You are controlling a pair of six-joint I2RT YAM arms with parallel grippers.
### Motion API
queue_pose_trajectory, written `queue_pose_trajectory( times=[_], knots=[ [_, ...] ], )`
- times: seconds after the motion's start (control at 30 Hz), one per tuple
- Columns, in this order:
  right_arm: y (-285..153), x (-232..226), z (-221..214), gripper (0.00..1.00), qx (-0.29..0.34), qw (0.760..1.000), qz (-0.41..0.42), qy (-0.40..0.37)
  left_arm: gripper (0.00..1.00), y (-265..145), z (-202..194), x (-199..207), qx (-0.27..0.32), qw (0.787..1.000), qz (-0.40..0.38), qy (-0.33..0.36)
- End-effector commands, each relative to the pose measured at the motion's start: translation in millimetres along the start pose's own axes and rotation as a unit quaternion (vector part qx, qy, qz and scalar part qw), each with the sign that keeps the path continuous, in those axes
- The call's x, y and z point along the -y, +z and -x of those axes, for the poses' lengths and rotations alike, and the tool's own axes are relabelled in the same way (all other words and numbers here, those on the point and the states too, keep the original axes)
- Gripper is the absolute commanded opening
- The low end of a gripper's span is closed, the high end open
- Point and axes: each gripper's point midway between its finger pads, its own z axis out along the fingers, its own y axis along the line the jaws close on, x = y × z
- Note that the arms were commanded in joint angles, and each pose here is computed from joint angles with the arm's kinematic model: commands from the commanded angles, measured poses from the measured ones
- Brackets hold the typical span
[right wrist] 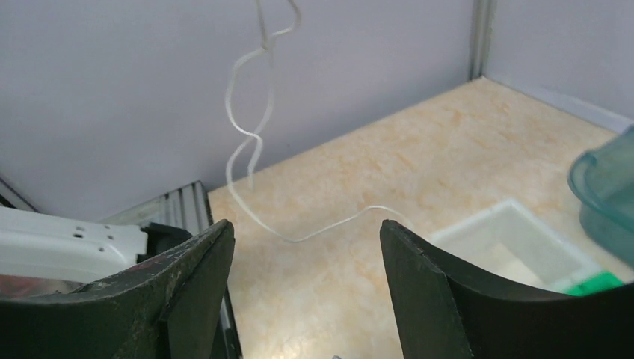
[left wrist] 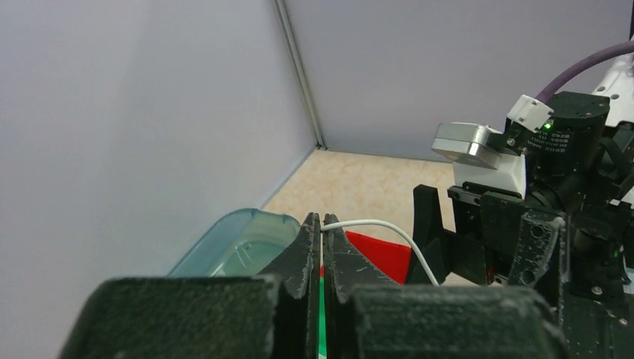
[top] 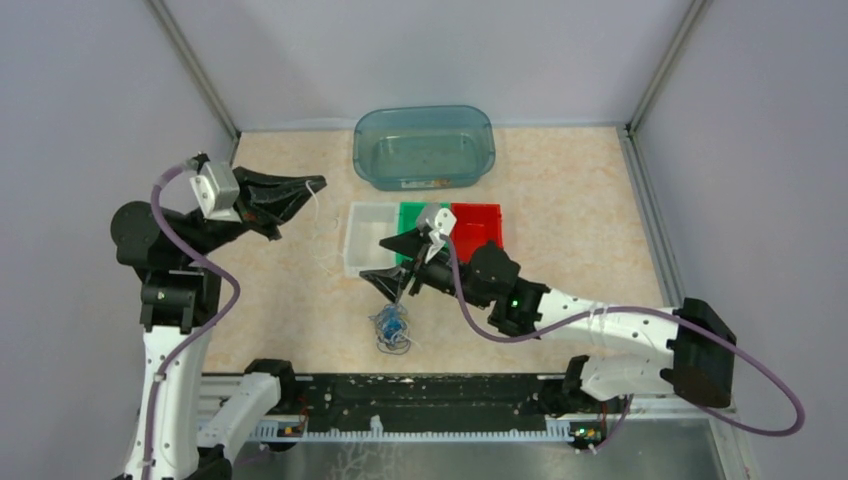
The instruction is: Untangle the cables
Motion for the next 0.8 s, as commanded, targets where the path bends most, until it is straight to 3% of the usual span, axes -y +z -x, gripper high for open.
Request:
queue_pose_trajectory(
  times=[0.0,0.3,0.77],
  knots=[
    [-20.5,35.7,7.4,0.71,0.019,0.997,-0.072,0.016,0.00,0.6,-22.9,1.5,-0.007,1.000,-0.008,-0.017],
    [-64.4,80.2,4.4,0.69,0.041,0.983,-0.174,0.032,0.00,9.0,-97.4,-22.8,-0.045,0.998,0.007,-0.044],
    [-74.6,98.9,-4.6,0.68,0.024,0.973,-0.228,0.034,0.00,38.1,-183.1,-48.5,-0.097,0.992,0.018,-0.073]
  ],
)
